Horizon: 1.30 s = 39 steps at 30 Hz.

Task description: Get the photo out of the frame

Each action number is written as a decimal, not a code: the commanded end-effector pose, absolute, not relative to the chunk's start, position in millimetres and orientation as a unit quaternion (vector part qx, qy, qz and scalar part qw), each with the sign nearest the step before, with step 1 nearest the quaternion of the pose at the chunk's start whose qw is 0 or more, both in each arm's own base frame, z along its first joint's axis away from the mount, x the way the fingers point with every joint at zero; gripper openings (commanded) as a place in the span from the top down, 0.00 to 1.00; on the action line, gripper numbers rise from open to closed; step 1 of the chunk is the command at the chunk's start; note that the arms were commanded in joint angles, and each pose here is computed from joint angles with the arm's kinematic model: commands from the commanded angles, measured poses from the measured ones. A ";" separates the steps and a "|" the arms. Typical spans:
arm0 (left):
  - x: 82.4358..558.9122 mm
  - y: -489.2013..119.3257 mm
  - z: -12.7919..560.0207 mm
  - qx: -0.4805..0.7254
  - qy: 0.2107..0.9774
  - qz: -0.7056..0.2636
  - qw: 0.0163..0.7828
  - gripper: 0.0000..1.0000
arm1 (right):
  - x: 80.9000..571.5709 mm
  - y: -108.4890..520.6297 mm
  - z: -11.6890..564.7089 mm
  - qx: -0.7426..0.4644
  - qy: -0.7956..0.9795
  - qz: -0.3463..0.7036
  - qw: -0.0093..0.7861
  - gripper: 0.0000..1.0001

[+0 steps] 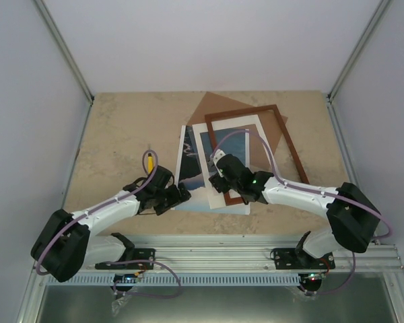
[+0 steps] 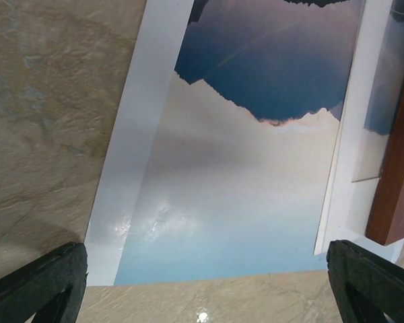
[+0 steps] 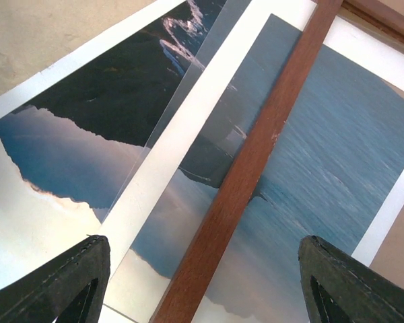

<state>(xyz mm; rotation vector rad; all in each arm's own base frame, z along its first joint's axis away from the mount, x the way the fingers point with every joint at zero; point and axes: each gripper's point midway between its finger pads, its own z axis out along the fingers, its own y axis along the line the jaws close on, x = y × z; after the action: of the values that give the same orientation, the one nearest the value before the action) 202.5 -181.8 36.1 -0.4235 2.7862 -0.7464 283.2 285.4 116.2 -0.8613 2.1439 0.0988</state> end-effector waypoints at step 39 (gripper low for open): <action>215.2 -207.3 62.4 -0.136 0.913 -0.352 0.156 0.01 | 163.7 357.0 94.6 -0.492 0.734 0.077 0.463 0.25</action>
<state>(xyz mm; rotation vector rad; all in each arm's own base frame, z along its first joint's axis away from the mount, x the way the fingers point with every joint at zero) 215.0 -203.8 54.5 -0.4145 2.6591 -0.9589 150.4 350.3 92.3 -1.2877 1.8363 0.3072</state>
